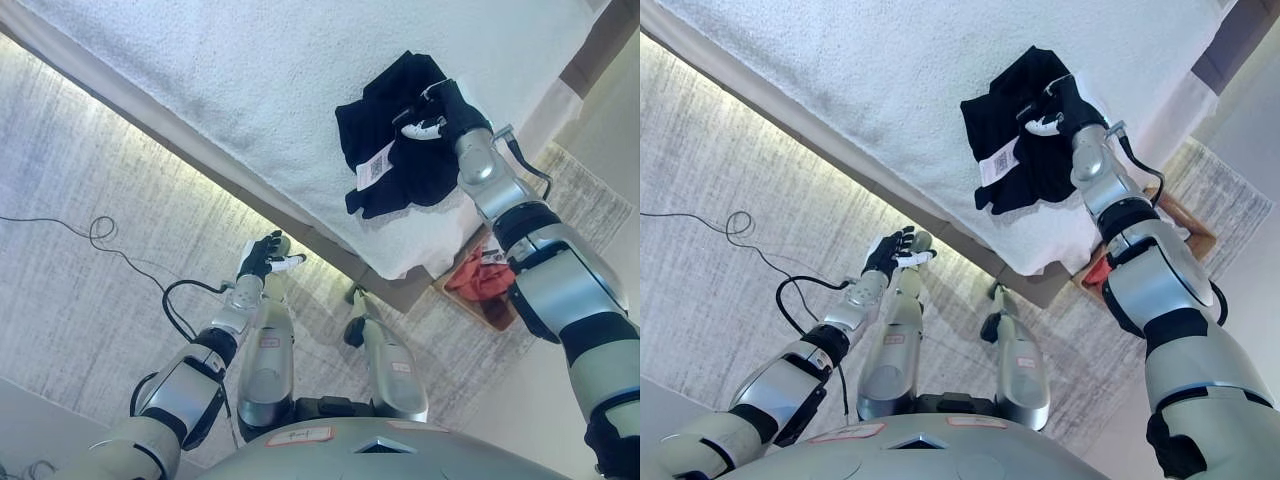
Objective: Put the clothes on the bed into the basket.
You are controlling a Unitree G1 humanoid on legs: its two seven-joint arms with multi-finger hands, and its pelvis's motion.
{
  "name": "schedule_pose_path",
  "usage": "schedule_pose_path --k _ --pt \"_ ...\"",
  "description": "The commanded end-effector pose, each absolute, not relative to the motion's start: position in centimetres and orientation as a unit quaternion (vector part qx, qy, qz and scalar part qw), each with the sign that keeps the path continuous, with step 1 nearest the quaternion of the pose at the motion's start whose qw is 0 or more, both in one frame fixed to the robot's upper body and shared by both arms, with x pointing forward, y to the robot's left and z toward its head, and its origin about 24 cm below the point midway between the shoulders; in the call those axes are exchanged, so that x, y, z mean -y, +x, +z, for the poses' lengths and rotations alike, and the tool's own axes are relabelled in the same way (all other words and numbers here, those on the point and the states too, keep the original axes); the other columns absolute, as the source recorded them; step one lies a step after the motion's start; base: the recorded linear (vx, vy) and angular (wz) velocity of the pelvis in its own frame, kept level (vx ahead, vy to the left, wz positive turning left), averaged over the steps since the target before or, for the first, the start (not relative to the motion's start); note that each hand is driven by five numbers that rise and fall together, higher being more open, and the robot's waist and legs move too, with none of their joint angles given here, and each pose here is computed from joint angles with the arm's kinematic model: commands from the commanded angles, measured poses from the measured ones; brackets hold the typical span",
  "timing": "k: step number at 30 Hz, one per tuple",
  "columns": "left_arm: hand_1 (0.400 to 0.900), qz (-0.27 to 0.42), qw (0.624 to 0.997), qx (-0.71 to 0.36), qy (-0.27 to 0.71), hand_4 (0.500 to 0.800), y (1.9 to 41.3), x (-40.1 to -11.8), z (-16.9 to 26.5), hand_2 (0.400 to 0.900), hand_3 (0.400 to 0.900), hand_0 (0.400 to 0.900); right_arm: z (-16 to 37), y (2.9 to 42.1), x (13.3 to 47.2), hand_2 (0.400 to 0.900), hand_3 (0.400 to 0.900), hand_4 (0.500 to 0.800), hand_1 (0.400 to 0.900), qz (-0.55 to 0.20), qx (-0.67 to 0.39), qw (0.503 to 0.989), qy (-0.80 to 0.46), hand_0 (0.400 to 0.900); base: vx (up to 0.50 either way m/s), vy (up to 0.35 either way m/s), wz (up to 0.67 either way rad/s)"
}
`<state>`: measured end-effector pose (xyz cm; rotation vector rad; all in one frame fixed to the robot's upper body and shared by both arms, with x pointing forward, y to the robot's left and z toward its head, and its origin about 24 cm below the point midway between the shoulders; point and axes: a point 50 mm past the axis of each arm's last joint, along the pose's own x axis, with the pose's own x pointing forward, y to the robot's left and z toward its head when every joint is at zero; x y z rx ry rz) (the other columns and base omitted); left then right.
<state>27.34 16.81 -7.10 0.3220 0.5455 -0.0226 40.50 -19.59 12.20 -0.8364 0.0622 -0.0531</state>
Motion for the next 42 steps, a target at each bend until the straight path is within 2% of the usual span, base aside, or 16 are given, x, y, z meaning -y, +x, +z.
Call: schedule_pose_path --k 1,4,9,17,27,33,42 --pt "0.900 -0.001 0.954 -0.255 0.157 0.800 27.0 -17.1 -7.2 0.900 0.900 0.900 14.8 40.7 18.7 0.400 0.400 0.500 0.400 -0.055 0.050 0.936 -0.345 0.400 0.032 0.046 -0.22" --pt "0.900 0.009 0.954 -0.258 0.151 0.800 26.5 -17.6 -7.4 0.900 0.900 0.900 14.3 39.6 18.6 0.400 0.400 0.500 0.400 -0.045 0.076 0.942 -0.324 0.400 0.034 0.065 -0.33" --pt "0.900 0.023 0.954 -0.266 0.138 0.800 25.5 -18.3 -7.9 0.900 0.900 0.900 11.9 36.5 20.5 0.400 0.400 0.500 0.400 -0.066 0.089 0.955 -0.275 0.400 0.092 0.067 -0.53" --pt "0.900 0.033 0.953 -0.272 0.128 0.800 24.4 -20.2 -8.0 0.900 0.900 0.900 9.1 31.2 27.6 0.400 0.400 0.500 0.400 -0.160 0.047 0.952 -0.257 0.400 0.112 0.035 -0.54" --pt "0.900 0.016 0.949 -0.294 0.115 0.800 22.9 -20.3 -9.0 0.900 0.900 0.900 8.6 26.5 36.1 0.400 0.400 0.500 0.400 -0.305 -0.011 0.917 -0.258 0.400 0.035 -0.019 -0.38" --pt "0.900 -0.001 0.946 -0.303 0.114 0.800 22.7 -19.6 -9.3 0.900 0.900 0.900 8.3 25.1 38.5 0.400 0.400 0.500 0.400 -0.350 -0.039 0.900 -0.257 0.400 0.012 -0.042 -0.14" --pt "0.900 -0.015 0.941 -0.318 0.115 0.800 22.3 -19.3 -9.8 0.900 0.900 0.900 7.3 25.6 39.2 0.400 0.400 0.500 0.400 -0.331 -0.092 0.901 -0.265 0.400 0.000 -0.047 -0.01"
